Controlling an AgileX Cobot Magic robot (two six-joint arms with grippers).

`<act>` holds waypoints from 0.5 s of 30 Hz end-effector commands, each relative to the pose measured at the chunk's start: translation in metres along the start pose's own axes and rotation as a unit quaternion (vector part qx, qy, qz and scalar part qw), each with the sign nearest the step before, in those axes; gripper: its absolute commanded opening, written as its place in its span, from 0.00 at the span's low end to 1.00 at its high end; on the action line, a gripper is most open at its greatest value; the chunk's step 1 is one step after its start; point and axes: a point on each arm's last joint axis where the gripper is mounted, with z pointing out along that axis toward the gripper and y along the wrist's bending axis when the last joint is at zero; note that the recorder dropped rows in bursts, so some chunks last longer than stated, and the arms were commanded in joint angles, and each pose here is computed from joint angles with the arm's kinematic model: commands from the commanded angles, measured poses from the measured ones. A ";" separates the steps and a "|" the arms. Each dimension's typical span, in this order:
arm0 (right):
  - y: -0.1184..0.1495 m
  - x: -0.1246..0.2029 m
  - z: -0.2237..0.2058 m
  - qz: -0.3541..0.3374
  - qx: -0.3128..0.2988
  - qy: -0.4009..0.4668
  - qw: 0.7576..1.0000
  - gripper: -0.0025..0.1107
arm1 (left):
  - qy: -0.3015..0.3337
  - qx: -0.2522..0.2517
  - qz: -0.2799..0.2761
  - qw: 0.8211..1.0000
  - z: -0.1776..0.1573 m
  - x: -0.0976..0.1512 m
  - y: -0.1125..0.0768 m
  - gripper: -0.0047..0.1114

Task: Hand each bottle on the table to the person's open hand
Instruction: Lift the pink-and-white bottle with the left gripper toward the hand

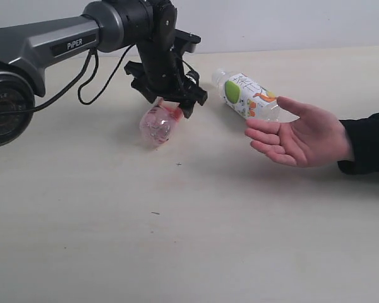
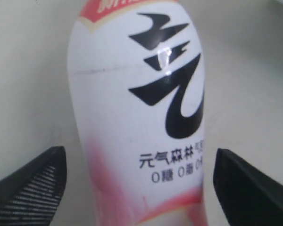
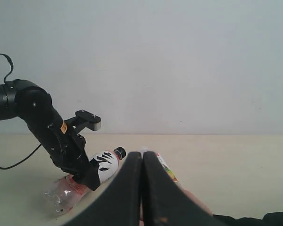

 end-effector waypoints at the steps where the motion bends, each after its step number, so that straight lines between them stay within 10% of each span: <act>1: 0.000 0.000 -0.001 0.000 0.001 -0.005 1.000 0.02 | -0.001 0.000 -0.018 1.000 0.000 0.000 0.000 0.68; 11: 0.000 0.000 -0.001 0.000 0.001 -0.005 1.000 0.02 | 0.007 -0.001 -0.036 0.999 -0.001 0.001 0.000 0.04; 15: 0.000 0.000 -0.001 0.000 0.001 -0.005 1.000 0.02 | -0.006 0.000 -0.054 0.999 -0.008 -0.002 0.001 0.04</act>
